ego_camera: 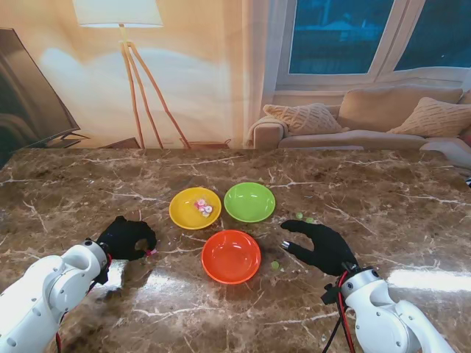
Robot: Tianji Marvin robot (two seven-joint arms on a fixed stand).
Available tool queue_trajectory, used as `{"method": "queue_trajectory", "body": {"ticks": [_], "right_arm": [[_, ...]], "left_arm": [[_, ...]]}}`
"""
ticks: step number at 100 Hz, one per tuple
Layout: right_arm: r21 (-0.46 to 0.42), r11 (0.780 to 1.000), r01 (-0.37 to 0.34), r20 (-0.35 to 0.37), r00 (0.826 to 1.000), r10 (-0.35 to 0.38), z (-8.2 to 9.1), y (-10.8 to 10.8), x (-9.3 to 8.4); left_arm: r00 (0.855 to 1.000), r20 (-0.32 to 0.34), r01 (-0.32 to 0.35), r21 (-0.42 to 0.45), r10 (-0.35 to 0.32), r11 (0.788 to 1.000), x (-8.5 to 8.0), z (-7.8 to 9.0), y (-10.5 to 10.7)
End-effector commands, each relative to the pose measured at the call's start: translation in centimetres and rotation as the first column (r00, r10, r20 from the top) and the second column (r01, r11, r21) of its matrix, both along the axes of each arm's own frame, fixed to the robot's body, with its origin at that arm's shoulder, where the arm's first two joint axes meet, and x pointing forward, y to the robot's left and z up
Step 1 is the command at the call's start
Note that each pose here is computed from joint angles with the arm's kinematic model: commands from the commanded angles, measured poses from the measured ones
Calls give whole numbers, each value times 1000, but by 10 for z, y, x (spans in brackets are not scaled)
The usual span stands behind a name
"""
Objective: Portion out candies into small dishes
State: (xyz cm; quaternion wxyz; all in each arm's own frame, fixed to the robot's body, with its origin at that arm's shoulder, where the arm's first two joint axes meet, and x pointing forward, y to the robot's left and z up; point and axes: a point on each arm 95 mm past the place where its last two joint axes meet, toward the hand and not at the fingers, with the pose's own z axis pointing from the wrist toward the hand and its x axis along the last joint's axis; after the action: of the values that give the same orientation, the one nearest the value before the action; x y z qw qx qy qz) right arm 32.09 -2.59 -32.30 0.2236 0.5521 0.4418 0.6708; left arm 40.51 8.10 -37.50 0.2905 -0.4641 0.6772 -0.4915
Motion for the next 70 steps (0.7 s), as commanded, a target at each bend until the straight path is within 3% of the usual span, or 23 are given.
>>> {"method": "queue_trajectory", "body": {"ticks": [1,70], "right_arm": [[3,1000,1,-21,1000,-1,-5,0,-3],[3,1000,-1,-27,1000,1,-5,0,-4]], "left_arm": [[998,-70,-8,26,10,1000,-13,-25,4],[997,-64,-34,31,36,999,-16,-21,21]]}}
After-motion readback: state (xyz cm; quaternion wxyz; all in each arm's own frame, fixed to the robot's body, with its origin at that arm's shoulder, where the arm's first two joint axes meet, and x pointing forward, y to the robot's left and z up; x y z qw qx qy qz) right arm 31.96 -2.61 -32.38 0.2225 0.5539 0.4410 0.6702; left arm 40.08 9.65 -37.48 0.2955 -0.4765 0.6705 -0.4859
